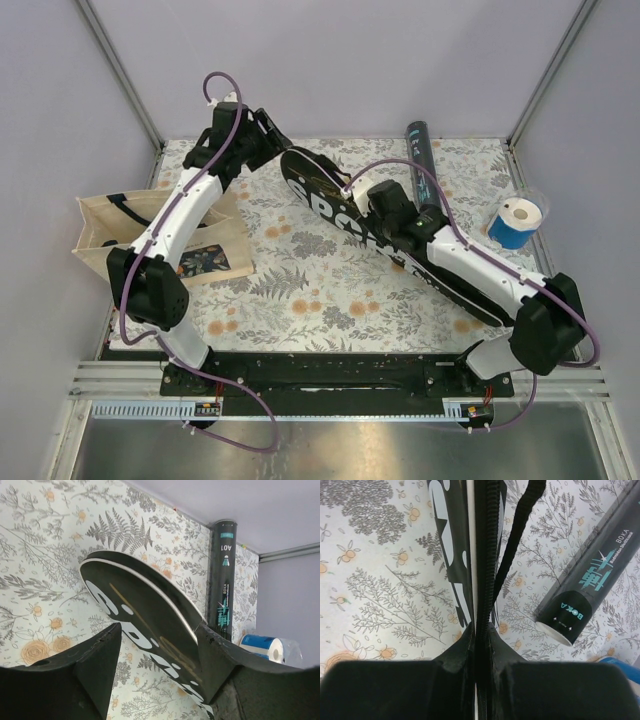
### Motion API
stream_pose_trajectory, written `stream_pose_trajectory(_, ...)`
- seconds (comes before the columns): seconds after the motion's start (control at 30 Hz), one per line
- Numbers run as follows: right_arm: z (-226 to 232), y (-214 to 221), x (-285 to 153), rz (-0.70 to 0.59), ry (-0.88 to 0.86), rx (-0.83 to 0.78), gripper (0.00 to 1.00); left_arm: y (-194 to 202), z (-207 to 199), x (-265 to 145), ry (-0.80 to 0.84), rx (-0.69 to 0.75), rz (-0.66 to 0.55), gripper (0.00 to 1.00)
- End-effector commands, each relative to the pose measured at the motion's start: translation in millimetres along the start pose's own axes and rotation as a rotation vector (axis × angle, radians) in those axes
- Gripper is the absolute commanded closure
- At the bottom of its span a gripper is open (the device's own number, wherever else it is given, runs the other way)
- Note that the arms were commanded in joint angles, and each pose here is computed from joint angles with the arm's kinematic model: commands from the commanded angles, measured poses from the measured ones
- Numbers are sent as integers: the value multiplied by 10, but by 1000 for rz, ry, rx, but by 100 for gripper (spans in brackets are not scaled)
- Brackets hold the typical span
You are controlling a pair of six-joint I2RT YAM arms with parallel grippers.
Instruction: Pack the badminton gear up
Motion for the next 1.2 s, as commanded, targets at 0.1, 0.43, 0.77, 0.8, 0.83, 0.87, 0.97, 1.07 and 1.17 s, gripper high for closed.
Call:
stream_pose_trajectory(0.1, 36, -20, -151, -128, 69, 21, 100, 5, -63, 55, 46, -52, 18, 35)
stream_pose_trajectory(0.43, 149, 43, -167, -172, 52, 50, 100, 131, 94, 227, 9, -95, 81, 36)
stream_pose_trajectory(0.77, 208, 124, -183, -175, 76, 36, 100, 249, 133, 371, 17, -149, 159, 41)
stream_pose_trajectory(0.8, 207, 132, -180, -174, 81, 35, 100, 258, 141, 380, 23, -157, 165, 44)
stream_pose_trajectory(0.83, 202, 140, -184, -172, 88, 36, 100, 269, 140, 374, 34, -158, 171, 49)
stream_pose_trajectory(0.87, 194, 141, -191, -172, 97, 46, 100, 291, 139, 371, 45, -157, 181, 58)
stream_pose_trajectory(0.97, 161, 109, -232, -184, 120, 81, 100, 307, 139, 344, 60, -168, 192, 77)
stream_pose_trajectory(1.07, 155, 59, -264, -203, 121, 121, 100, 328, 137, 319, 74, -187, 200, 97)
stream_pose_trajectory(1.17, 153, 29, -292, -208, 110, 144, 98, 339, 135, 281, 82, -207, 198, 100)
Point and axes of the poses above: each gripper's point midway between its finger pads, its own x axis out along the fingers, its own z axis along the line the jaws close on, y = z × x, the point moved 8 cm from there along -x, back along the fingers, and after that the axes turned 12 degrees about -x, right-handed, at the moved point
